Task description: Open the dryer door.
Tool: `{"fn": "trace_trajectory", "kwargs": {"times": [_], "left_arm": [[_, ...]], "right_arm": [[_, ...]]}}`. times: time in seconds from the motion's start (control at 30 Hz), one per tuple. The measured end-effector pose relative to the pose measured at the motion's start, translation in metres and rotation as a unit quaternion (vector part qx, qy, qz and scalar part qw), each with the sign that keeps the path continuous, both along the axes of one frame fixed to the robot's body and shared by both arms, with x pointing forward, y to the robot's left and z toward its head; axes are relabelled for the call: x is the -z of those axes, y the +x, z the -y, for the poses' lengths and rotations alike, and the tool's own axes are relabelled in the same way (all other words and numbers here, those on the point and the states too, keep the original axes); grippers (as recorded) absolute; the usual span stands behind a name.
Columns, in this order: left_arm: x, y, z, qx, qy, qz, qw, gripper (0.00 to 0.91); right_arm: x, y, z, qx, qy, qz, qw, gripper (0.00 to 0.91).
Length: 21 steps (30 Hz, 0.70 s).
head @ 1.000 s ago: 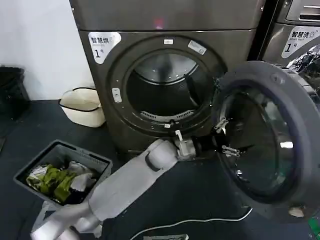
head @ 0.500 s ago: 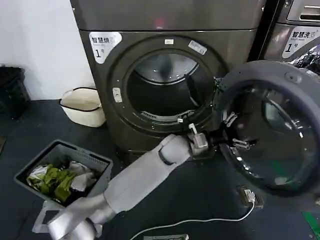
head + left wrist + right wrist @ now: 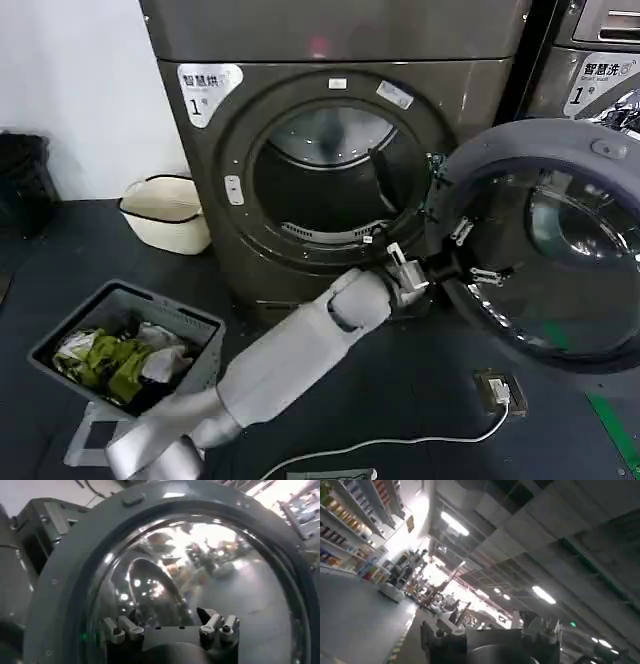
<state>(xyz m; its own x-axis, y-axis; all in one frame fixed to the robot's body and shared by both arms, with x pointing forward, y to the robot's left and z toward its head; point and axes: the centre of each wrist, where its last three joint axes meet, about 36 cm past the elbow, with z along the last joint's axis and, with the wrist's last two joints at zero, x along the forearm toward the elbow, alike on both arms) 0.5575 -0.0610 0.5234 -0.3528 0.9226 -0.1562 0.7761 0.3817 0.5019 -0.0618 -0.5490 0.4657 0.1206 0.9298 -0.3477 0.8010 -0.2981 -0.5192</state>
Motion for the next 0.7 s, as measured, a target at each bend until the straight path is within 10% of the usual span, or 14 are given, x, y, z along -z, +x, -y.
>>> {"fn": "trace_trajectory", "kwargs": {"times": [0.7], "left_arm": [[0.0,-0.025,-0.015,0.03,0.004,-0.018,0.999,0.907]], "right_arm": [[0.003,0.008,-0.001,-0.015,0.002,0.002,1.0,0.907]]}}
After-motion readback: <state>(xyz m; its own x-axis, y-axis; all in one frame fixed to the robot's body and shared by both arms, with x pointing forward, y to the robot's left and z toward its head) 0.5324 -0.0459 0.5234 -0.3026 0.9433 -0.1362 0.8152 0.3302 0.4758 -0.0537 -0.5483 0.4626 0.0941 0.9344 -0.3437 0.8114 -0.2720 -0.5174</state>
